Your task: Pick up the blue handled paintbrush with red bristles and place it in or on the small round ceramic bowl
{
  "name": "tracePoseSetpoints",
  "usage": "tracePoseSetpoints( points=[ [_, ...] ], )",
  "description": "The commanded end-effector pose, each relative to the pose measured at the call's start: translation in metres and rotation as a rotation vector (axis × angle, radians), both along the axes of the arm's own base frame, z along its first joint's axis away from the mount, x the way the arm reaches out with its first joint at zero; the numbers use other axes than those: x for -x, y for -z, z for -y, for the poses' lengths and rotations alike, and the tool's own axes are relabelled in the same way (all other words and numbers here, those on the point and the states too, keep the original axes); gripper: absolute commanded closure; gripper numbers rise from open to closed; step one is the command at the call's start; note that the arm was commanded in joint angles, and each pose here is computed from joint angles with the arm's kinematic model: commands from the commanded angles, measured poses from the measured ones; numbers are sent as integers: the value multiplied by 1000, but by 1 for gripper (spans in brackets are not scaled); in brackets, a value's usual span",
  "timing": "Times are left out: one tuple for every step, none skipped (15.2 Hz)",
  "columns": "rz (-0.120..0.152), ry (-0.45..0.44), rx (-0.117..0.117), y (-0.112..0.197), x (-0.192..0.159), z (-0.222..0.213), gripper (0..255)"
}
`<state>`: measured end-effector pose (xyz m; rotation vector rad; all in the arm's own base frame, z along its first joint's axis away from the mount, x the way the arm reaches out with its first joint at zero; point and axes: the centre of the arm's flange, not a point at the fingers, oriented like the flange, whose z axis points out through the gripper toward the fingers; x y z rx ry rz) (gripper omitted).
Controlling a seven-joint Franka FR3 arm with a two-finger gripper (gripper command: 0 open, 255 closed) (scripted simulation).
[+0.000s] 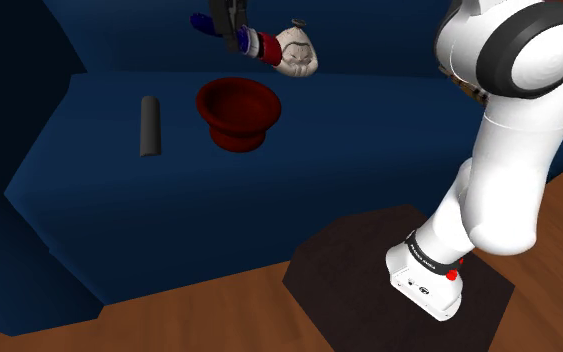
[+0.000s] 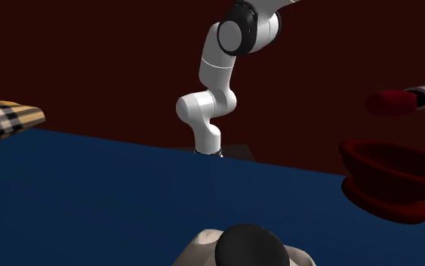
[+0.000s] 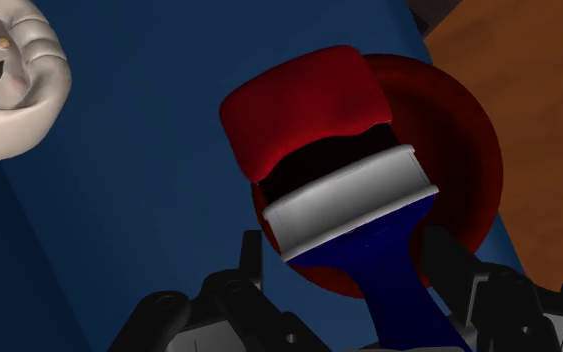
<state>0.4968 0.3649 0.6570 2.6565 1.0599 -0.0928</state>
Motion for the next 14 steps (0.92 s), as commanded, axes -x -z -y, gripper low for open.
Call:
tracePoseSetpoints(
  points=[
    [1, 0, -1, 11, 0, 0, 255],
    [1, 0, -1, 17, 0, 0, 255],
    [1, 0, -1, 22, 0, 0, 255],
    [1, 0, -1, 27, 0, 0, 255],
    [1, 0, -1, 33, 0, 0, 255],
    [1, 0, -1, 38, 0, 0, 255],
    [1, 0, -1, 43, 0, 0, 255],
    [1, 0, -1, 49, 0, 0, 255],
    [1, 0, -1, 49, 0, 0, 255],
    [0, 0, -1, 49, 0, 0, 255],
    [1, 0, -1, 49, 0, 0, 255],
    [1, 0, -1, 49, 0, 0, 255],
    [1, 0, -1, 49, 0, 0, 255],
    [1, 0, -1, 49, 0, 0, 255]
  ],
)
